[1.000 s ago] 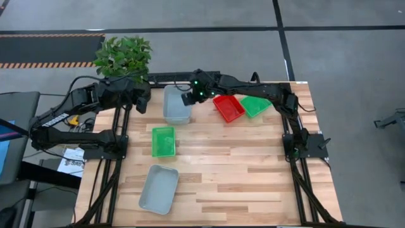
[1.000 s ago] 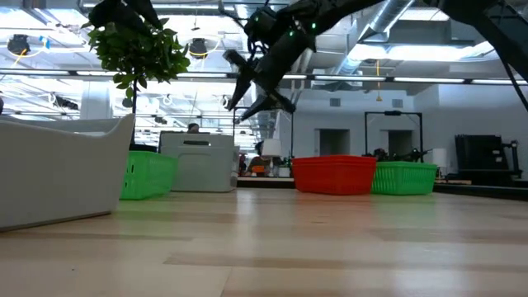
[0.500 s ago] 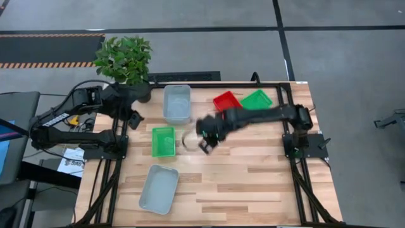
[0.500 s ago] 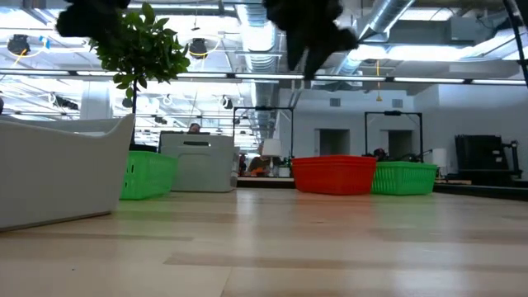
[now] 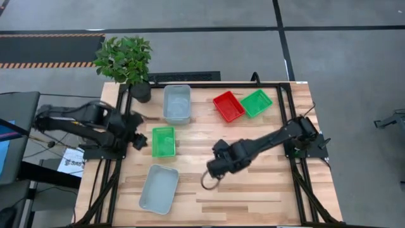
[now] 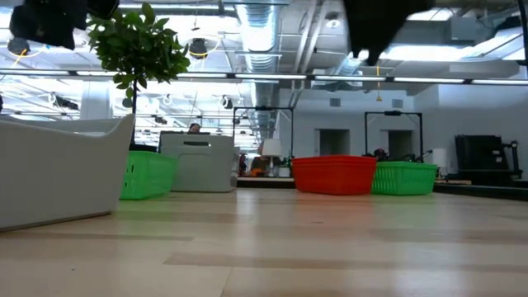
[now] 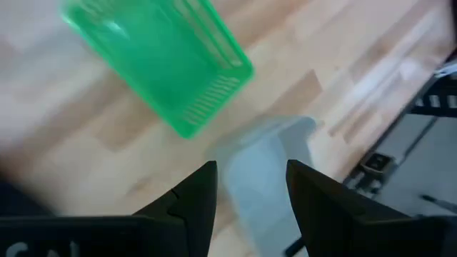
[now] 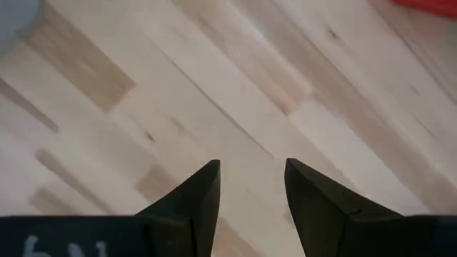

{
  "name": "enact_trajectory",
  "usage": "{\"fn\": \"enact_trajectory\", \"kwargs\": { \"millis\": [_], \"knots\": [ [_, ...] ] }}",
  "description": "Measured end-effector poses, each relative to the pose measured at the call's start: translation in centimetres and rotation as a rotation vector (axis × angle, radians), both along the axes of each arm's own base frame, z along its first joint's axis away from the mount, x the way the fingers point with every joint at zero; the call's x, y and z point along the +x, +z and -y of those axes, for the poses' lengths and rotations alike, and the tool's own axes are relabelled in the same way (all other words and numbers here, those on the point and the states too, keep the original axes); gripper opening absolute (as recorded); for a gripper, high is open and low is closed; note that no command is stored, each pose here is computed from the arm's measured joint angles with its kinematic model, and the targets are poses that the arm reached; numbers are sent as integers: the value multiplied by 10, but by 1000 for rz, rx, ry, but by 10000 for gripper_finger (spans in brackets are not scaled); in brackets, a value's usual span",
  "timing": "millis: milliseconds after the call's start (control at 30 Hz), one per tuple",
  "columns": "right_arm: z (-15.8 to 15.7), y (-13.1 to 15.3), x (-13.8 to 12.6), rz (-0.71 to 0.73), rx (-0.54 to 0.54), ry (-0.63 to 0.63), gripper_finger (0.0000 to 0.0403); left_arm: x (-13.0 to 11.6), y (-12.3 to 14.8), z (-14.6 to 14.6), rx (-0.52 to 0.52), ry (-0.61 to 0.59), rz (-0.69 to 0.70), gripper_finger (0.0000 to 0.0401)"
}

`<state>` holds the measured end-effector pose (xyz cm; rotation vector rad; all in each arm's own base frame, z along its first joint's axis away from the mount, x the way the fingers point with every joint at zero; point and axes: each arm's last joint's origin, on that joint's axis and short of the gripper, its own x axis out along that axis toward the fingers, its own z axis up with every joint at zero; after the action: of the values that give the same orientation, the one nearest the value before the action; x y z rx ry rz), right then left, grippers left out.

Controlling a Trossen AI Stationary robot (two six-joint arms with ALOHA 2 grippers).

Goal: Stack baskets by color
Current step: Stack the bottom gray bin on the gray bins

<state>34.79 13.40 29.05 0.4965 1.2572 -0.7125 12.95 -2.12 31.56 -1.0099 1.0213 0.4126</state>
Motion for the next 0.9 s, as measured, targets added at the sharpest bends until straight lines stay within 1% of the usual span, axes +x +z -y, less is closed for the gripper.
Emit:
{"fn": "enact_trajectory", "kwargs": {
  "millis": [67,133,333,433,567,767,900],
  "knots": [
    [-12,0,-7,-8,-8,-12,177,7,-9,13,-34,17,11,155],
    [-22,0,-12,0,-15,-13,177,12,-17,27,-45,26,2,155],
    [-49,0,-27,18,-19,-11,177,13,-39,61,7,35,-149,155],
    [-60,0,-33,41,-23,-17,177,15,-47,81,-1,27,-194,155],
    [-69,0,-38,60,-35,-16,177,15,-58,112,-35,10,-221,155],
    [-78,0,-44,72,-33,10,177,13,-82,141,10,79,-312,155],
    [-81,1,-46,87,-54,21,177,25,-97,158,-16,98,-301,155]
  ]
}}
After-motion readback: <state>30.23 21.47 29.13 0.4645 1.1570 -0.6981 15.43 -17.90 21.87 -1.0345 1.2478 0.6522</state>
